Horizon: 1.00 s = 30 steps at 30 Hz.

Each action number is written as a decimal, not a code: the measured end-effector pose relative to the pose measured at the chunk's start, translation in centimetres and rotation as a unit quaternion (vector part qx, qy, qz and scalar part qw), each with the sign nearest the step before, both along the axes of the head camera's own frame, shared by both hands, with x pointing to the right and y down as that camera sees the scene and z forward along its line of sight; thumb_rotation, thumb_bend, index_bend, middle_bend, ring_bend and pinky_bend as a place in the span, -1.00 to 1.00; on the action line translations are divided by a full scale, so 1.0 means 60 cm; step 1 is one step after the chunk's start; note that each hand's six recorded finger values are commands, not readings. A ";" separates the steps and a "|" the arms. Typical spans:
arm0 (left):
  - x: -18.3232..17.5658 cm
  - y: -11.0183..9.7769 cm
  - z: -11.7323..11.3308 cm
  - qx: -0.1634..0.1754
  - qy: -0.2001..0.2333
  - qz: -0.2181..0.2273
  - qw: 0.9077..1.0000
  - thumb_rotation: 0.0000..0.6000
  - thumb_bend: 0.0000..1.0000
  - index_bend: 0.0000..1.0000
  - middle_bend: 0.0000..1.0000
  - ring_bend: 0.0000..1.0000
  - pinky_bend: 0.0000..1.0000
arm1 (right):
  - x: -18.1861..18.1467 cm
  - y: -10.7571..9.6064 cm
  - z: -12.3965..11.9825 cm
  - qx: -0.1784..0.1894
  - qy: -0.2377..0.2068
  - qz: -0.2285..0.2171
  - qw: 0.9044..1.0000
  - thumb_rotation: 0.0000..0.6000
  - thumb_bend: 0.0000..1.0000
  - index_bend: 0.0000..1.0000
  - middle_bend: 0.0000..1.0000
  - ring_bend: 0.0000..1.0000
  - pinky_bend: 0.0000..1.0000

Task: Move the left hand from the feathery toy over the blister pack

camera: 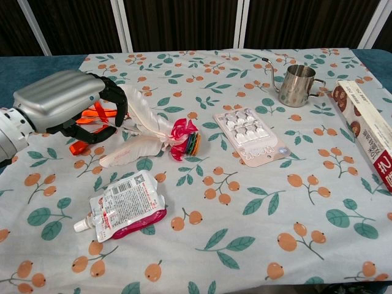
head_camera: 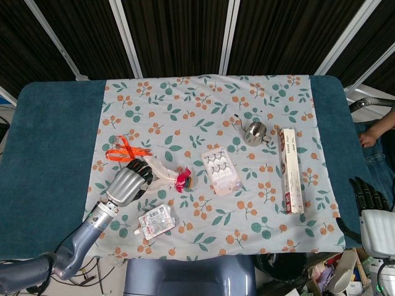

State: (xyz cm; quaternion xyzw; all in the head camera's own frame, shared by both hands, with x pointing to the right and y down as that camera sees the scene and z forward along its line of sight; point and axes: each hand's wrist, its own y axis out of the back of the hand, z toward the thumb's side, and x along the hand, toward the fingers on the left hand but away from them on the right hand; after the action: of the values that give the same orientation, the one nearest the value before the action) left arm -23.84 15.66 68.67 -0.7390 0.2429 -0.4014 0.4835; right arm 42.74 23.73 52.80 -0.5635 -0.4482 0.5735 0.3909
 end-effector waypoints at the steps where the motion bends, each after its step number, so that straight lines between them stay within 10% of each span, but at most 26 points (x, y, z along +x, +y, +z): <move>1: 0.000 0.000 0.000 0.000 0.000 0.000 1.000 1.00 -0.08 0.15 -0.25 -0.54 -0.54 | 0.000 0.000 0.000 0.000 0.000 0.000 1.000 1.00 -0.72 -0.88 -0.90 -0.81 -0.68; 30: -0.002 0.000 -0.001 0.002 -0.005 0.002 1.000 1.00 -0.08 0.15 -0.25 -0.54 -0.54 | 0.000 0.000 0.000 0.000 0.001 0.000 1.000 1.00 -0.72 -0.88 -0.90 -0.81 -0.68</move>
State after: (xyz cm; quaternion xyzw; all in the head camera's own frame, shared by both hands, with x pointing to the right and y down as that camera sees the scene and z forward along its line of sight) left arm -23.96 15.64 68.61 -0.7367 0.2401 -0.4037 0.4864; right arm 42.71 23.75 52.82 -0.5627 -0.4475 0.5740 0.3919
